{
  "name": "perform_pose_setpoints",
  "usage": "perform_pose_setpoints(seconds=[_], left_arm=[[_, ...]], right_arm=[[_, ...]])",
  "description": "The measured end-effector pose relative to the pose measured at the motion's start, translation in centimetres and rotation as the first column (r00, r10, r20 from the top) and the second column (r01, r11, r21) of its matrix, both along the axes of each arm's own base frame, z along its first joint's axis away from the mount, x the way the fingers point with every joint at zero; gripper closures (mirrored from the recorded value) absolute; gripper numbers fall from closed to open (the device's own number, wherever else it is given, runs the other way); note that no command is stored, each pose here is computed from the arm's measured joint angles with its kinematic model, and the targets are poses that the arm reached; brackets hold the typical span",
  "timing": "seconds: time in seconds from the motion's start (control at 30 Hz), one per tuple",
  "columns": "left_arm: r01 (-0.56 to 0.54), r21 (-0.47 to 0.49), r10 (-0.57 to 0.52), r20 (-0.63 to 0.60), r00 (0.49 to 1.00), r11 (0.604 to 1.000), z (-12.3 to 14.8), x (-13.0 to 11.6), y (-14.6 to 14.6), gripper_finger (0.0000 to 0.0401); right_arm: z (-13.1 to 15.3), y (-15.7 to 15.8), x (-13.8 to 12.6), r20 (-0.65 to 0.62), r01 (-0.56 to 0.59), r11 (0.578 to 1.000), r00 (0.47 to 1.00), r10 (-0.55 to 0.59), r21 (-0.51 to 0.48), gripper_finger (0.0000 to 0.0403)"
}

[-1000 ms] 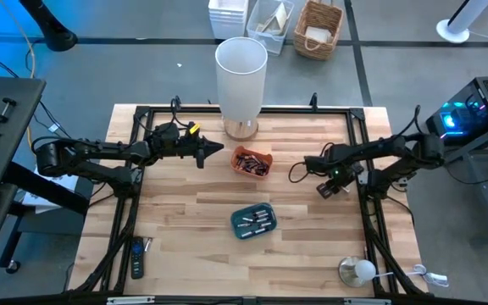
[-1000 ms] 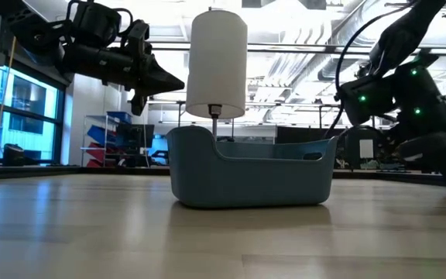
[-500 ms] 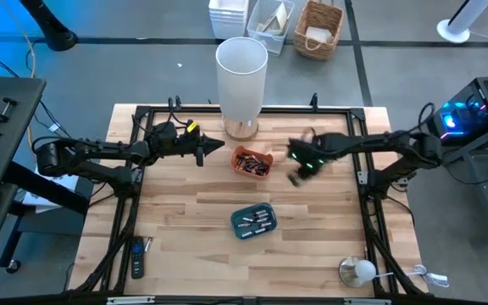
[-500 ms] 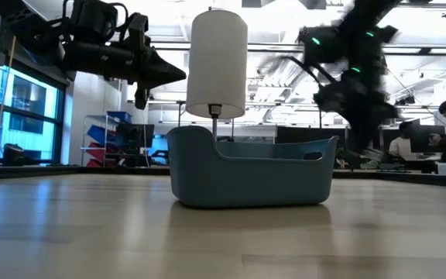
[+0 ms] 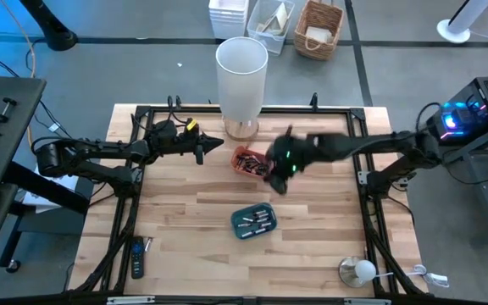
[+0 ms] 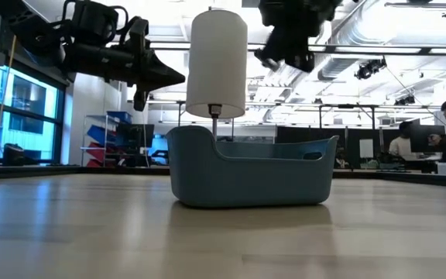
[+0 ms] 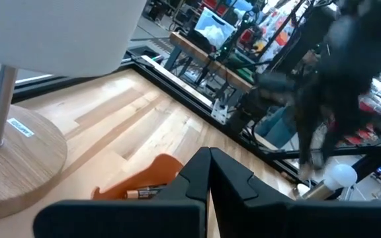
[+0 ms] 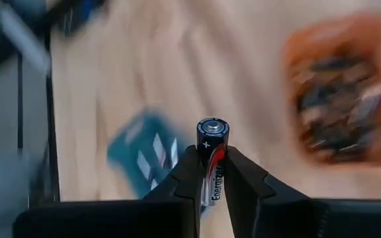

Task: Sort batteries
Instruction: Put the silver battery into the blue bin, then return to Home Position

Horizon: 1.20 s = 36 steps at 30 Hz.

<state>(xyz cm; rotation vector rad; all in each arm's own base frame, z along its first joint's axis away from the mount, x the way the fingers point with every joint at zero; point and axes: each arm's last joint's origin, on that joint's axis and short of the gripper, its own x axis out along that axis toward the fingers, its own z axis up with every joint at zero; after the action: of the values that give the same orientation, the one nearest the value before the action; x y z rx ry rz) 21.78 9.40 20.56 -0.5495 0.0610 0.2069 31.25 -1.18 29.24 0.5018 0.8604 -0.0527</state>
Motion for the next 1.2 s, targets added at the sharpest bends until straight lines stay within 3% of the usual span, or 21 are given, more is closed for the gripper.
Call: perform_pose_setpoints(seconds=[0.23, 0.37, 0.5, 0.57, 0.7, 0.83, 0.93, 1.1, 1.2], left_arm=[[0.019, -0.012, -0.020, -0.045, 0.999, 1.000, -0.5, 0.1, -0.4, 0.0401], [0.034, -0.007, -0.035, -0.092, 0.995, 0.999, -0.9, 0.1, -0.7, 0.0401], [0.041, -0.025, -0.044, -0.130, 0.991, 0.999, -1.3, 0.1, -0.9, 0.0401], [0.049, -0.031, -0.053, -0.142, 0.988, 0.998, -1.4, 0.1, -1.1, 0.0401], [0.123, -0.091, -0.135, -0.145, 0.980, 0.988, -1.6, 0.2, -1.6, 0.0401], [0.268, -0.121, -0.279, -0.088, 0.956, 0.956, -0.9, 0.0, -2.0, 0.0401], [0.326, -0.096, -0.328, -0.014, 0.944, 0.941, 0.1, -0.9, -2.8, 0.0401], [0.196, -0.063, -0.185, 0.147, 0.972, 0.979, 0.5, -4.3, -4.6, 0.0401], [0.103, -0.083, -0.082, 0.232, 0.969, 0.991, -0.8, -6.6, -5.7, 0.0401]], right_arm=[[-6.3, 5.5, 0.8, -0.167, -0.232, 0.971, 0.957, 0.237, 0.052, 0.0368], [-8.9, 7.0, 2.9, -0.118, -0.322, 0.943, 0.936, 0.331, 0.088, 0.0368], [-11.4, 7.5, 4.3, -0.120, -0.320, 0.938, 0.934, 0.336, 0.131, 0.0368], [-11.4, 7.5, 4.6, -0.103, -0.299, 0.943, 0.943, 0.316, 0.148, 0.0354], [-11.3, 7.8, 4.4, -0.129, -0.261, 0.952, 0.951, 0.282, 0.157, 0.0268], [-10.3, 7.9, 4.0, -0.176, -0.255, 0.952, 0.943, 0.284, 0.169, 0.0189], [-9.1, 7.8, 3.8, -0.258, -0.233, 0.958, 0.928, 0.270, 0.165, 0.0159], [-4.9, 6.9, 3.4, -0.351, -0.217, 0.975, 0.917, 0.189, -0.040, 0.0157], [-2.2, 5.8, 2.6, -0.367, -0.136, 0.982, 0.927, 0.078, -0.135, 0.0164]])
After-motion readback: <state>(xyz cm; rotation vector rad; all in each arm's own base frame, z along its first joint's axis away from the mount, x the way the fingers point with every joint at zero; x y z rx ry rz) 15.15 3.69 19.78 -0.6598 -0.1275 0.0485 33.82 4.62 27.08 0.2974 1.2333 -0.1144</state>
